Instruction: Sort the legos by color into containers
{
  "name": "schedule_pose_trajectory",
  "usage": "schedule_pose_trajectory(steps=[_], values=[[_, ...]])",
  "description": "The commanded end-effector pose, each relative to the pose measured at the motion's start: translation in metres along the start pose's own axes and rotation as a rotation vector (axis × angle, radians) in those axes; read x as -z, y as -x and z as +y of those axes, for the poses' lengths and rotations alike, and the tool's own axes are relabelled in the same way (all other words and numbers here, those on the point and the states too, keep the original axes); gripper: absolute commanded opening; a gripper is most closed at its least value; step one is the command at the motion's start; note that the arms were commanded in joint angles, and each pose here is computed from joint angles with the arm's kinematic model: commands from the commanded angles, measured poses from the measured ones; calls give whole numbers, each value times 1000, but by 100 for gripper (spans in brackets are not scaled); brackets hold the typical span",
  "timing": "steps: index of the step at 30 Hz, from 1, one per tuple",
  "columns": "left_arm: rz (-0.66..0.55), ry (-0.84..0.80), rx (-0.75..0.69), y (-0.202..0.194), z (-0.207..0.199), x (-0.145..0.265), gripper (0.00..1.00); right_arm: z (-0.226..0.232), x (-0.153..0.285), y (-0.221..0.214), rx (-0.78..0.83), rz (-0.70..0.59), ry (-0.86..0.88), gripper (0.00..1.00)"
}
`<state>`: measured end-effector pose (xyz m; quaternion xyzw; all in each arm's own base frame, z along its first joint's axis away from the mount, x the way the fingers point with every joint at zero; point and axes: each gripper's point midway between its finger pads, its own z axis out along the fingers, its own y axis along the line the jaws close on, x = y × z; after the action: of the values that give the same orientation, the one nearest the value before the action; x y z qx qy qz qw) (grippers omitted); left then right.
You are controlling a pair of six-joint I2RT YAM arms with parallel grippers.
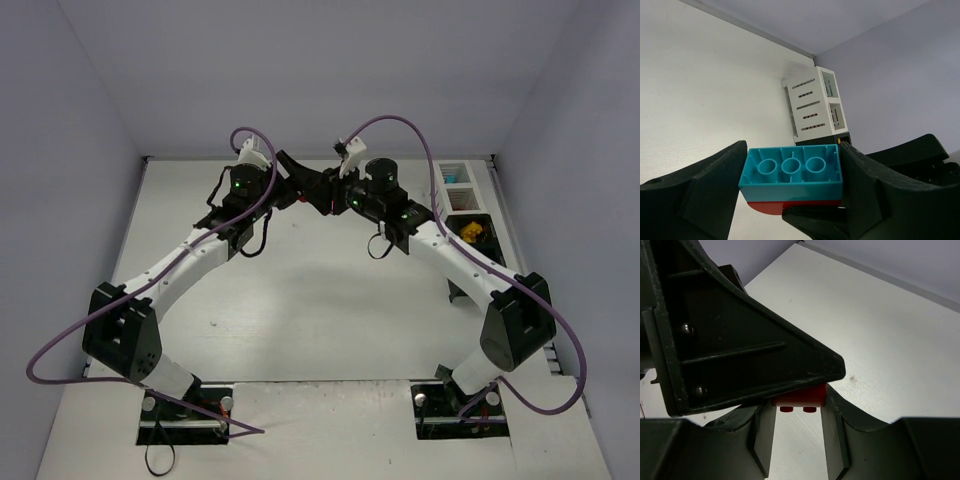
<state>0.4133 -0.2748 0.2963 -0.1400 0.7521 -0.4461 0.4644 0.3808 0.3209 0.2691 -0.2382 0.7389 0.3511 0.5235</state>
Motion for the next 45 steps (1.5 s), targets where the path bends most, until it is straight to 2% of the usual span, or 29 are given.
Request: schedule_pose_trajectory(steps=[1, 8, 14, 26, 33, 34, 36, 37, 40, 42, 45], values=[[-37, -96, -36, 14, -31, 5, 66, 19, 2, 46, 62, -122, 62, 0], [-51, -86, -33, 17, -30, 8, 61, 19, 3, 43, 62, -114, 60, 0], [-81, -77, -35, 27, -31, 11, 69, 16, 3, 34, 58, -98, 52, 0], [-108, -64, -38, 36, -28, 14, 67, 15, 6, 27, 55, -85, 48, 0], [-102, -65, -36, 34, -27, 14, 47, 15, 7, 28, 53, -85, 46, 0], [-105, -68, -35, 35, -28, 15, 38, 15, 7, 28, 53, -87, 44, 0], [-105, -63, -35, 34, -26, 15, 28, 15, 7, 29, 57, -89, 44, 0], [-113, -56, -34, 35, -24, 15, 18, 14, 8, 27, 56, -84, 38, 0], [-120, -40, -30, 38, -19, 15, 3, 11, 12, 21, 64, -66, 20, 0], [-124, -24, -17, 41, -12, 14, 0, 7, 20, 12, 68, -48, -3, 0], [-126, -13, 10, 43, -2, 11, 0, 3, 34, -2, 67, -20, -25, 0]])
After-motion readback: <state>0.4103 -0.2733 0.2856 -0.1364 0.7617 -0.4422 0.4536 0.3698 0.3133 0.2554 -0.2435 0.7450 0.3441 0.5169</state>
